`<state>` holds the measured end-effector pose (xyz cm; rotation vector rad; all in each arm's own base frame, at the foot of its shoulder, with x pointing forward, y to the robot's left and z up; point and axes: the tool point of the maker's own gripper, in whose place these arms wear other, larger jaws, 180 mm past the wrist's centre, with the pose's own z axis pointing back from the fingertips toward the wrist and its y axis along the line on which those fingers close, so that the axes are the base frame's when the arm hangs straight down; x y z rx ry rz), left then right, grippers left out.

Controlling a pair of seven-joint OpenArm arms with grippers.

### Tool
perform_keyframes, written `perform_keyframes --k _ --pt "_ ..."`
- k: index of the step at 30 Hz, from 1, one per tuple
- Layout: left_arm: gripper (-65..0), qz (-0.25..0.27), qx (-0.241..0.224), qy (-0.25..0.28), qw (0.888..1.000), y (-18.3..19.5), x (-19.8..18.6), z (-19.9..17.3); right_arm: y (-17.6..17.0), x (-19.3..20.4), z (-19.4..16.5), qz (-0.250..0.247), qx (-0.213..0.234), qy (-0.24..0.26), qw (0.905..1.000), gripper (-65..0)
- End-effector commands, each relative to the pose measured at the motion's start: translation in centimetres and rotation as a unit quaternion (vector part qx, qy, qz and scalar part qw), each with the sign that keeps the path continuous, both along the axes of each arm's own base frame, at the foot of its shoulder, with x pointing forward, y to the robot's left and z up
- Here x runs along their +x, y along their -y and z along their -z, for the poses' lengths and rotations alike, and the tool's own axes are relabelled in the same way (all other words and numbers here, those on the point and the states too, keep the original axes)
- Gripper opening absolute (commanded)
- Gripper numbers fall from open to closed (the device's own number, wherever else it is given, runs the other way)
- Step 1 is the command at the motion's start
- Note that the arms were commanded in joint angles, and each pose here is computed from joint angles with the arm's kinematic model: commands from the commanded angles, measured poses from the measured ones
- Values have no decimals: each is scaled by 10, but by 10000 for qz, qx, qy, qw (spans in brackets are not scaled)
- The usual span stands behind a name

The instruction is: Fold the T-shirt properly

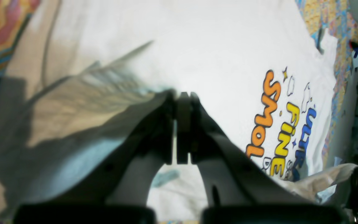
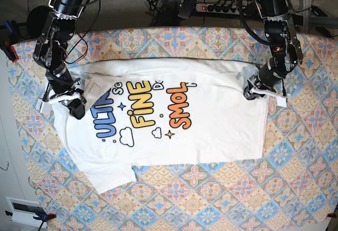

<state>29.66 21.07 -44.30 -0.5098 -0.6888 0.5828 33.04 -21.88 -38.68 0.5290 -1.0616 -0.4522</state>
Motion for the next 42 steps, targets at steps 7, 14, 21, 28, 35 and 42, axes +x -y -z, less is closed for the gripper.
perform_keyframes --k 7,14,21,28,35,42 --pt "-650 -160 116 379 9991 -11 16 -17 5 20 -12 64 96 261 9996 -650" --pt "-650 -389 133 200 9990 -20 3 3 9 17 -10 131 98 237 9996 -650" --pt "-650 -536 210 296 9979 -26 2 3 30 12 -12 434 85 259 9987 -650" --pt "-650 -836 227 274 9959 -46 -5 3 43 7 -12 617 80 264 9977 -650" --pt "-650 -830 214 196 9961 -44 -12 8 39 5 -9 564 78 212 9982 -646" --pt "-411 -571 44 -122 9983 -36 -20 13 17 -1 2 226 59 39 9997 -473"
